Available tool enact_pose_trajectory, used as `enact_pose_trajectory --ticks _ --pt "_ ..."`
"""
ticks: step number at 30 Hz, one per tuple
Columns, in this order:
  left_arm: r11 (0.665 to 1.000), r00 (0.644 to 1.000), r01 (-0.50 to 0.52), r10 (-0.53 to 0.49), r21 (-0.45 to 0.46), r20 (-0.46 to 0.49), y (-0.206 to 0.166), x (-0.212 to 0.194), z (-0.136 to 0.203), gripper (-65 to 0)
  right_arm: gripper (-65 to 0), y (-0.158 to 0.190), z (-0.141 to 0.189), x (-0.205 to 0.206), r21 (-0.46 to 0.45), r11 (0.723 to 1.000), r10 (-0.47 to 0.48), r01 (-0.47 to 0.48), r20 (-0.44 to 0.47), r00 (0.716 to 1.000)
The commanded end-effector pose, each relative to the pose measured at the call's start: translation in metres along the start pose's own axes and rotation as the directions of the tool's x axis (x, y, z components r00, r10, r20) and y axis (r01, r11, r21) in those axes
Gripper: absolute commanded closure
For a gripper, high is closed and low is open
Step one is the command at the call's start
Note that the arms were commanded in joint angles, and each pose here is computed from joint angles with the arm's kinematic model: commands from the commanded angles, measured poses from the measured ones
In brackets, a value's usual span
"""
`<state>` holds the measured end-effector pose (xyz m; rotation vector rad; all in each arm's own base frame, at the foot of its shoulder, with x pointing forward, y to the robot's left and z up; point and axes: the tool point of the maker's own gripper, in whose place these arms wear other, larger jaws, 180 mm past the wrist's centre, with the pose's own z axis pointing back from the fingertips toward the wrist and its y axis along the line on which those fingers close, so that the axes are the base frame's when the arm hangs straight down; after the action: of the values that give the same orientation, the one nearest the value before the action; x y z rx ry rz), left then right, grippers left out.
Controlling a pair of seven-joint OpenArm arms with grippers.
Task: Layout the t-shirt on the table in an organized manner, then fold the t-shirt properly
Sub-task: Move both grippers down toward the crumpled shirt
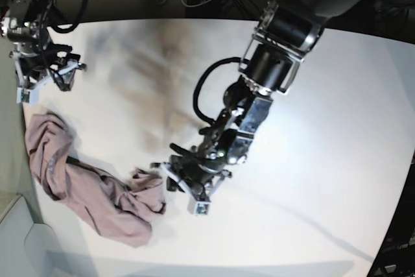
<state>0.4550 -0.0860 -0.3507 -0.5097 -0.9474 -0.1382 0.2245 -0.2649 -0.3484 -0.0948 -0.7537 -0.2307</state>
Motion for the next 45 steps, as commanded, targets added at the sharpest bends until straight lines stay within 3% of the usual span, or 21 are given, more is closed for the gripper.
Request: enact_pose_trajectory --ticks 1,8,11,15,19,22,25,30,35,39,42,45 --pt "1.0 0.997 0.019 -0.018 -0.011 0.076 -0.009 0.029 -0.004 -18.2 -39.6 -0.002 0.004 0.007 -0.008 1.0 -0.002 0.002 0.034 0.999" --pt "0.995 0.996 0.041 -0.049 0.09 0.081 0.033 0.034 -0.024 -45.1 -39.6 -0.002 0.005 -0.003 -0.01 1.0 -0.002 0.002 0.01 1.0" --pt "0.992 0.989 0.052 -0.067 0.114 0.129 0.041 0.047 -0.026 -52.6 -39.6 -0.003 0.006 -0.004 -0.01 1.0 -0.002 0.002 0.009 1.0" --pt "0.982 0.979 0.165 -0.175 0.096 0.101 0.028 0.048 -0.032 -53.7 -39.6 -0.003 0.006 -0.009 -0.01 1.0 0.002 -0.002 -0.005 1.0" --pt "0.942 0.94 0.333 -0.335 0.043 0.06 0.003 0.028 -0.036 -53.7 -39.6 -0.002 0.007 -0.011 -0.008 1.0 0.004 -0.004 -0.01 1.0" --pt "0.911 0.905 0.413 -0.412 0.017 0.105 -0.012 0.023 -0.036 -53.7 -39.6 -0.002 0.007 -0.011 -0.008 1.0 0.004 -0.004 -0.01 1.0" --pt "0.893 0.888 0.449 -0.45 0.028 0.097 -0.003 0.01 -0.038 -53.7 -39.6 -0.002 0.007 -0.011 -0.008 1.0 0.004 -0.004 -0.01 1.0" --pt "0.893 0.888 0.447 -0.45 0.048 0.096 0.008 0.006 -0.038 -53.7 -39.6 -0.001 0.006 -0.007 -0.005 1.0 0.003 -0.003 0.0 1.0" --pt "0.901 0.898 0.433 -0.433 0.024 0.081 0.0 -0.009 -0.036 -53.7 -39.6 0.034 -0.006 0.051 0.078 0.995 0.044 -0.054 0.126 0.991" --pt "0.914 0.915 0.402 -0.4 -0.056 0.044 -0.027 -0.035 -0.025 -53.7 -39.6 0.092 -0.022 0.105 0.19 0.961 0.169 -0.203 0.182 0.969" --pt "0.911 0.914 0.405 -0.401 -0.08 0.061 -0.028 -0.031 -0.011 -53.7 -39.6 0.115 -0.049 0.14 0.225 0.944 0.212 -0.241 0.149 0.966" --pt "0.911 0.91 0.413 -0.413 0.007 0.045 0.003 -0.022 0.004 -53.7 -39.6 0.122 -0.079 0.172 0.237 0.949 0.187 -0.208 0.108 0.976"
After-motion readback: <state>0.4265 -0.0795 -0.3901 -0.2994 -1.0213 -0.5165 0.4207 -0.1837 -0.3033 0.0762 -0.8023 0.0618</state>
